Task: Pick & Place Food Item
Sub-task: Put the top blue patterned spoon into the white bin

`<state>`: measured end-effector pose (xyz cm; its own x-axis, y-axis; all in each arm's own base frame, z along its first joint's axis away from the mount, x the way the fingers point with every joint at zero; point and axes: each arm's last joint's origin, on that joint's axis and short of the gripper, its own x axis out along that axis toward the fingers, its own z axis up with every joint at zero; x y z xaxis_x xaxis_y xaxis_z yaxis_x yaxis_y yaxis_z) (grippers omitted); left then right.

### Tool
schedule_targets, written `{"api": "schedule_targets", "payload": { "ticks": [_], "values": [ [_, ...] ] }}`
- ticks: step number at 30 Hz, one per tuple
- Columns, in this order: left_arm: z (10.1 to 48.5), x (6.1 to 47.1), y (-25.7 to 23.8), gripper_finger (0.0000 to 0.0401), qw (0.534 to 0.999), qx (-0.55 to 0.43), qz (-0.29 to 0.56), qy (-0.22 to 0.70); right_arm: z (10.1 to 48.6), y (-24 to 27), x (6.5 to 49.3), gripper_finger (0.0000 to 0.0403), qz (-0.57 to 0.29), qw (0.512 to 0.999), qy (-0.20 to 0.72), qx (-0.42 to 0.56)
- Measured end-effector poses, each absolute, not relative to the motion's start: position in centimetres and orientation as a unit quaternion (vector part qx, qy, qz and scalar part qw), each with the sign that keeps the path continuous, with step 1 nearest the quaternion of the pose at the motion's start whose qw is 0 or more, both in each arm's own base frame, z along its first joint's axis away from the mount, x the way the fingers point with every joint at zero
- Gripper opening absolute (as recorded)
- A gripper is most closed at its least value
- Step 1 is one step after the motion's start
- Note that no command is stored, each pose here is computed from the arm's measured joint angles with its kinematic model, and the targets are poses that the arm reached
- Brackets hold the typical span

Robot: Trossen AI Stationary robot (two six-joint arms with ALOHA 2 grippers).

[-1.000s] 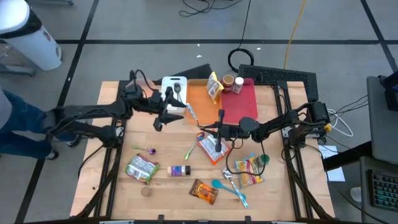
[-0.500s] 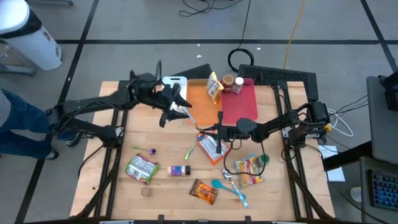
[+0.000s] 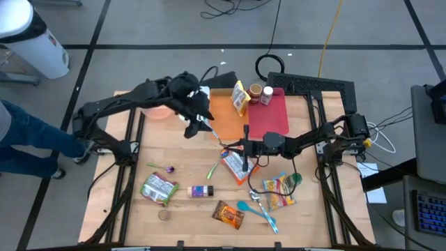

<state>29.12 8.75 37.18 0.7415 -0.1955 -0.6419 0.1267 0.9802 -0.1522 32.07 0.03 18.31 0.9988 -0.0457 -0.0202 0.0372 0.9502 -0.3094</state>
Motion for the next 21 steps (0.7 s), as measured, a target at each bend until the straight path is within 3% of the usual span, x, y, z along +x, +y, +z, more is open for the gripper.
{"api": "schedule_targets", "payload": {
  "ticks": [6, 15, 21],
  "values": [
    [36.34, 30.07, 8.59, 0.0241, 0.909, -0.052, -0.101, 0.4, 18.22, 0.02, 32.07, 0.0, -0.02, 0.987, 0.018, -0.155],
    [36.53, 30.01, 8.41, 0.024, 0.908, -0.044, -0.1, 0.405, 18.1, 0.02, 32.07, 0.0, -0.019, 0.987, 0.024, -0.157],
    [36.47, 29.91, 8.39, 0.0191, 0.905, -0.046, -0.1, 0.41, 18.1, 0.02, 32.07, 0.0, -0.019, 0.987, 0.024, -0.159]
  ]
}}
